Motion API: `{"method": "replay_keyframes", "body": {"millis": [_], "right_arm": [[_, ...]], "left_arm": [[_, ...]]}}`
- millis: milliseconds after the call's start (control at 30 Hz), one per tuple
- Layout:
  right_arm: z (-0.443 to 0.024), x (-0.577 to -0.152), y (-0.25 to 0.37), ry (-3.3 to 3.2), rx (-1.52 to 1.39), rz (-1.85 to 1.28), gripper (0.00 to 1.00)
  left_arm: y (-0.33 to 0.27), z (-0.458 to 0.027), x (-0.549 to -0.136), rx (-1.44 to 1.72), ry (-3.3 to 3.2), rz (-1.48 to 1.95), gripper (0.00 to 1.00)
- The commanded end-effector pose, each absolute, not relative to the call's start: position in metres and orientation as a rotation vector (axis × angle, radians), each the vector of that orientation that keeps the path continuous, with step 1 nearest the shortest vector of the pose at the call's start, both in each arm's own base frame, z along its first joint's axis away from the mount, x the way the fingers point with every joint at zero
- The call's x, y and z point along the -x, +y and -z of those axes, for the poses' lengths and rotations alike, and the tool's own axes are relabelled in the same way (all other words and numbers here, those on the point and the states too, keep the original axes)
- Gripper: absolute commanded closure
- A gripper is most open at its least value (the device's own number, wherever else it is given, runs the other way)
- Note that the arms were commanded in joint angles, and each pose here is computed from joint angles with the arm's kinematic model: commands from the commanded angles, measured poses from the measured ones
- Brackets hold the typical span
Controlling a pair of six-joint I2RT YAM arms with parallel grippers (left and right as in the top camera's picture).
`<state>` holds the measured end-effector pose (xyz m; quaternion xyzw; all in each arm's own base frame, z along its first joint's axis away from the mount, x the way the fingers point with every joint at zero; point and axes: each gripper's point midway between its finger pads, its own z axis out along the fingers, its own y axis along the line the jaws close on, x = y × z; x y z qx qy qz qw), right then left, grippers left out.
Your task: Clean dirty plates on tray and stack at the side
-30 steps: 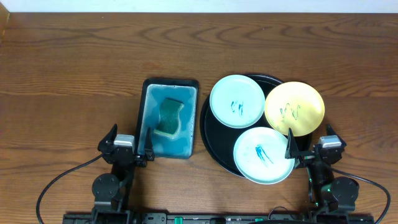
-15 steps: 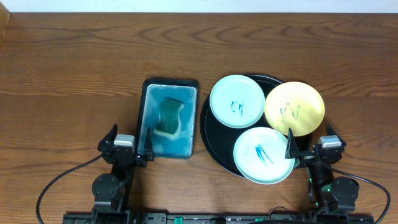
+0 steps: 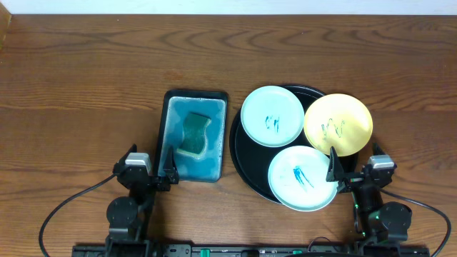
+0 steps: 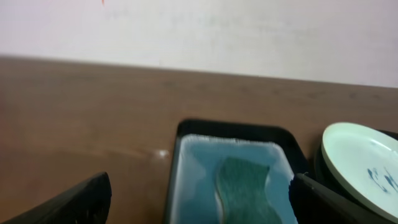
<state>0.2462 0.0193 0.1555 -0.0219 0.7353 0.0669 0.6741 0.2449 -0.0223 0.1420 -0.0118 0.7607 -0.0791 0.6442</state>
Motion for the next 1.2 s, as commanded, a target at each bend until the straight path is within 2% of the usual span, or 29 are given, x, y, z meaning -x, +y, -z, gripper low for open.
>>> {"method": "replay_keyframes", "body": {"millis": [0, 667, 967, 1167], "right_arm": [[-0.149, -0.247, 0.023, 1.691, 0.017, -0.202, 0.01], [-0.154, -0.248, 0.027, 2.208, -0.053, -0.267, 0.01], [-0.14, -0.241, 0.025, 2.533, -0.11, -0.271, 0.01], [-0.134, -0.24, 0.034, 2.61, -0.102, -0.338, 0.01]], "left_arm": [[-0.026, -0.124, -0.241, 0.084, 1.84, 0.25, 0.08], [-0.034, -0.147, -0.238, 0.107, 2.291, 0.268, 0.08], [-0.039, -0.172, -0.237, 0.117, 2.471, 0.294, 0.08], [-0.039, -0.173, -0.233, 0.132, 2.574, 0.287, 0.08]]}}
